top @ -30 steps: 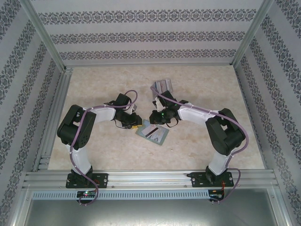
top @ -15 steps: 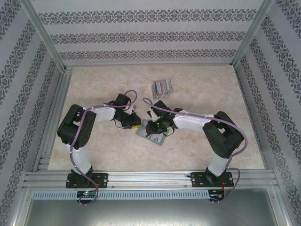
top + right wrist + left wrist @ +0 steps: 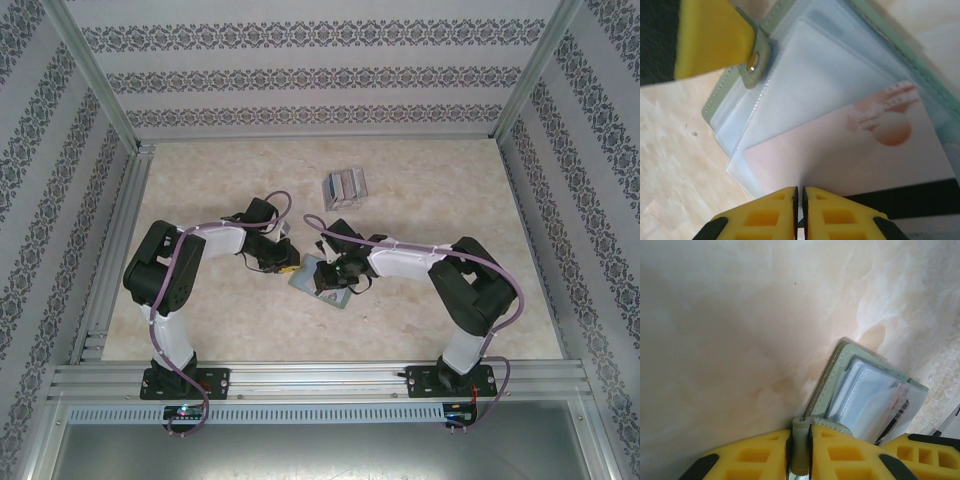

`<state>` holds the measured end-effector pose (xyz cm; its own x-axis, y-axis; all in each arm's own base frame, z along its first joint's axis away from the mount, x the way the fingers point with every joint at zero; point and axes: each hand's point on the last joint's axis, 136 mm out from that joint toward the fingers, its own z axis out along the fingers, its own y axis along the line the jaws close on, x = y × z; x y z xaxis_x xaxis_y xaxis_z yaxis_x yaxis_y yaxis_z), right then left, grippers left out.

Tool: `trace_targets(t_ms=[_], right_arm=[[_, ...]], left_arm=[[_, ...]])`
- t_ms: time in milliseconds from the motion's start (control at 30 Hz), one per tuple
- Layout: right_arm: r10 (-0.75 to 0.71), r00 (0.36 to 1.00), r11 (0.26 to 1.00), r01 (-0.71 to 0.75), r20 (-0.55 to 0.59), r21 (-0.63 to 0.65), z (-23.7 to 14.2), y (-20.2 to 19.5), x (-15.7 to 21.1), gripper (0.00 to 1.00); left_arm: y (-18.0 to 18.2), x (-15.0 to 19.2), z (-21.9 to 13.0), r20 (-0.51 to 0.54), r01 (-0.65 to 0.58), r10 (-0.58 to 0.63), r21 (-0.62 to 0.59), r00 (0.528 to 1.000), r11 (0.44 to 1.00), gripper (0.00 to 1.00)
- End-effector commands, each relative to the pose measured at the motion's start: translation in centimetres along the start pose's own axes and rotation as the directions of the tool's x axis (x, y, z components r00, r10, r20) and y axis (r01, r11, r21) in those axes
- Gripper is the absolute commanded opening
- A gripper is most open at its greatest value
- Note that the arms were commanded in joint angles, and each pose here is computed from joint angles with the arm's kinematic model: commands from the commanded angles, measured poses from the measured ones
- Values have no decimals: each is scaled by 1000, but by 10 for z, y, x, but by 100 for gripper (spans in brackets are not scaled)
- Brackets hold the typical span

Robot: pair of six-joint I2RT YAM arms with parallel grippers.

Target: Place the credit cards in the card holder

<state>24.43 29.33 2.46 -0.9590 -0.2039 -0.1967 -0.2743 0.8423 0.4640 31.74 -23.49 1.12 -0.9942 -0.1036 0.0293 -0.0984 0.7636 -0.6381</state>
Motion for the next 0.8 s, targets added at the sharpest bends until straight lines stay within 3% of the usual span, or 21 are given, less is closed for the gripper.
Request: trace_targets(t_ms=[0,467,767], right_arm=[[6,999,997,-3,-48,74,-5,-22,19,15],[-113,992,993,111,-50,-38,-15,11,0,19],[-93,996,996,93,20,-13,-44,10,-10,24]], left_arm=[[34,-16,41,54,-47,53,-110,997,993,18],[18,-18,32,59,-69,73,-79,996,995,19],[-15,-25,-7,118,-137,145,-73,982,988,21]])
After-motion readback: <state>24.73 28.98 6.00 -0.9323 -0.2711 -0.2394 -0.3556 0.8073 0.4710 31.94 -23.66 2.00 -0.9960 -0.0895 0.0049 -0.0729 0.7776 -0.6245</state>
